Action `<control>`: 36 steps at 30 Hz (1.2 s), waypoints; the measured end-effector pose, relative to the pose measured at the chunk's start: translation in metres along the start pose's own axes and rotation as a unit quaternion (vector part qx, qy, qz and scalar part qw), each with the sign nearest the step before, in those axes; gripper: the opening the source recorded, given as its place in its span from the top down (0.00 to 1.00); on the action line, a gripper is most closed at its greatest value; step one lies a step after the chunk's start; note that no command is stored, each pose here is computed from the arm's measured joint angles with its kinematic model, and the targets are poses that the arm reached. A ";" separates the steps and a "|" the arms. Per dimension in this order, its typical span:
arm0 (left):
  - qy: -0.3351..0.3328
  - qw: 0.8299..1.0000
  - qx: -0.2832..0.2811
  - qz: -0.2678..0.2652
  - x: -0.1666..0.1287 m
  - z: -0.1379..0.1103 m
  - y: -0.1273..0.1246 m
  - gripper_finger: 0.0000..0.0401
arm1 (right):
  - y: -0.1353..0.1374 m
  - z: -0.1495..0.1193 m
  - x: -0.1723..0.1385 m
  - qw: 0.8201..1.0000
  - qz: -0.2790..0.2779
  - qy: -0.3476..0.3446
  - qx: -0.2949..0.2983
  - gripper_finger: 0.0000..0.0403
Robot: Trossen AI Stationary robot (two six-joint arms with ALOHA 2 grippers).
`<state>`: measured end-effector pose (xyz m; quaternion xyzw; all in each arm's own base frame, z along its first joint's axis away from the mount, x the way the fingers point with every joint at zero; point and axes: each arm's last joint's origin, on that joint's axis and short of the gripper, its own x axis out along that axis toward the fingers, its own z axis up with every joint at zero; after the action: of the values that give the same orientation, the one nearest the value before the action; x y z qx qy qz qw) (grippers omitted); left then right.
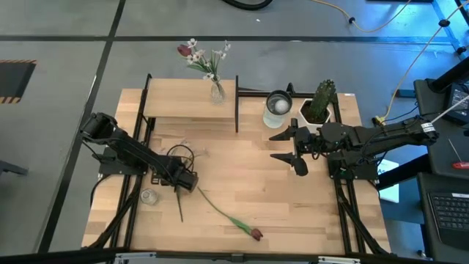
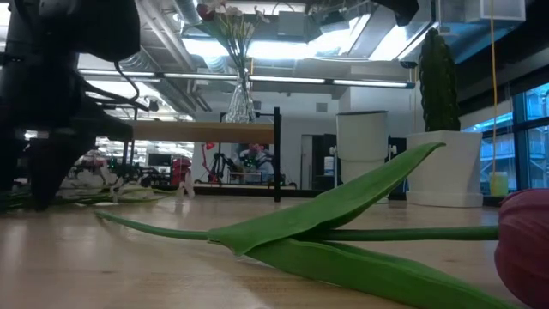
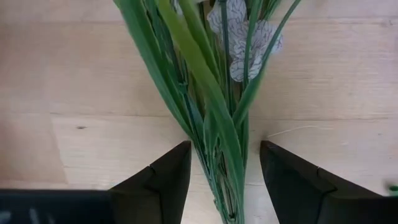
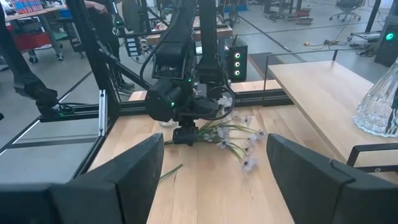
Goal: Pick and place flowers into a vace then onto a shelf
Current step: Put the white flowers into the transparent vase
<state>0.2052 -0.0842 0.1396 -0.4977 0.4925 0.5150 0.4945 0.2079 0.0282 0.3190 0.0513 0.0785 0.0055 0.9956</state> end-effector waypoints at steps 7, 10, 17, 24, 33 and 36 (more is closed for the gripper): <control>0.004 1.000 0.001 0.002 0.000 0.002 -0.001 0.59 | 0.000 0.000 0.000 1.000 0.000 0.000 -0.011 0.29; 0.003 1.000 0.002 0.001 0.000 0.001 -0.001 0.66 | 0.000 0.000 0.000 1.000 0.000 0.000 -0.013 0.29; 0.002 0.999 0.044 0.002 0.000 0.002 0.000 0.87 | 0.000 0.000 0.000 1.000 0.000 0.000 -0.013 0.29; -0.041 0.988 0.145 -0.030 -0.010 0.001 -0.004 0.98 | 0.000 -0.001 0.000 1.000 0.000 0.004 -0.015 0.29; -0.165 0.914 0.303 -0.215 -0.092 0.006 0.001 0.98 | 0.000 0.001 0.000 0.999 0.000 -0.004 0.036 0.29; -0.211 0.847 0.382 -0.304 -0.127 0.006 0.017 0.99 | 0.000 0.005 0.000 0.999 0.002 -0.024 0.044 0.29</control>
<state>0.1899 -0.0811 0.2672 -0.2737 0.3582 0.2024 0.8693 0.2085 0.0283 0.3236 0.0952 0.0549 0.0025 0.9939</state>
